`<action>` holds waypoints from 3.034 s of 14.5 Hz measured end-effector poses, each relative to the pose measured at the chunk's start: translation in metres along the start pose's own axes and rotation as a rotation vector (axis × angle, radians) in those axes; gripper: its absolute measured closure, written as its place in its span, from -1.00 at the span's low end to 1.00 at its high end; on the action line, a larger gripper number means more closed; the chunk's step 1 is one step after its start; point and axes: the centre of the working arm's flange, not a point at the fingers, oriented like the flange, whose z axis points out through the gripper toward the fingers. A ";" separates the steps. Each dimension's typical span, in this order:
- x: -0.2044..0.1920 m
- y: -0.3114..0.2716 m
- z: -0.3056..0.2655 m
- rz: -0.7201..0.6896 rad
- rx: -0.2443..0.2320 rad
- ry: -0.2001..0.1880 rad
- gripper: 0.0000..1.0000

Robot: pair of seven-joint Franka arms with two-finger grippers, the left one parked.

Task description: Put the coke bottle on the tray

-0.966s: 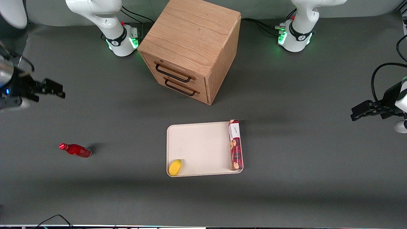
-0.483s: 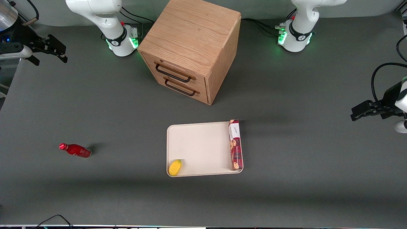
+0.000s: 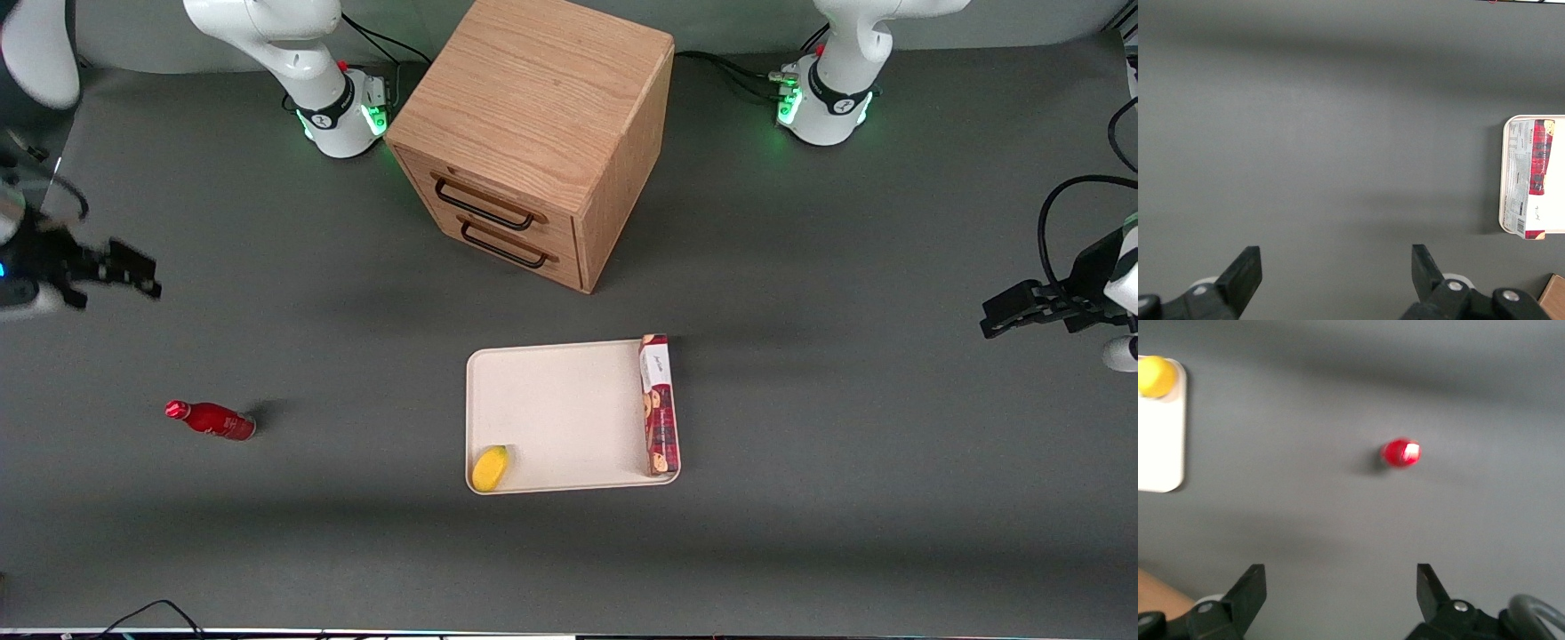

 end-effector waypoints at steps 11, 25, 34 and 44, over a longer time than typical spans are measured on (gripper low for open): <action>0.068 0.054 0.215 -0.049 -0.057 0.006 -1.00; 0.039 0.064 0.214 -0.072 -0.052 -0.031 0.20; 0.053 0.047 0.103 -0.093 -0.032 -0.050 0.36; 0.052 -0.204 -0.064 0.150 0.087 -0.087 0.36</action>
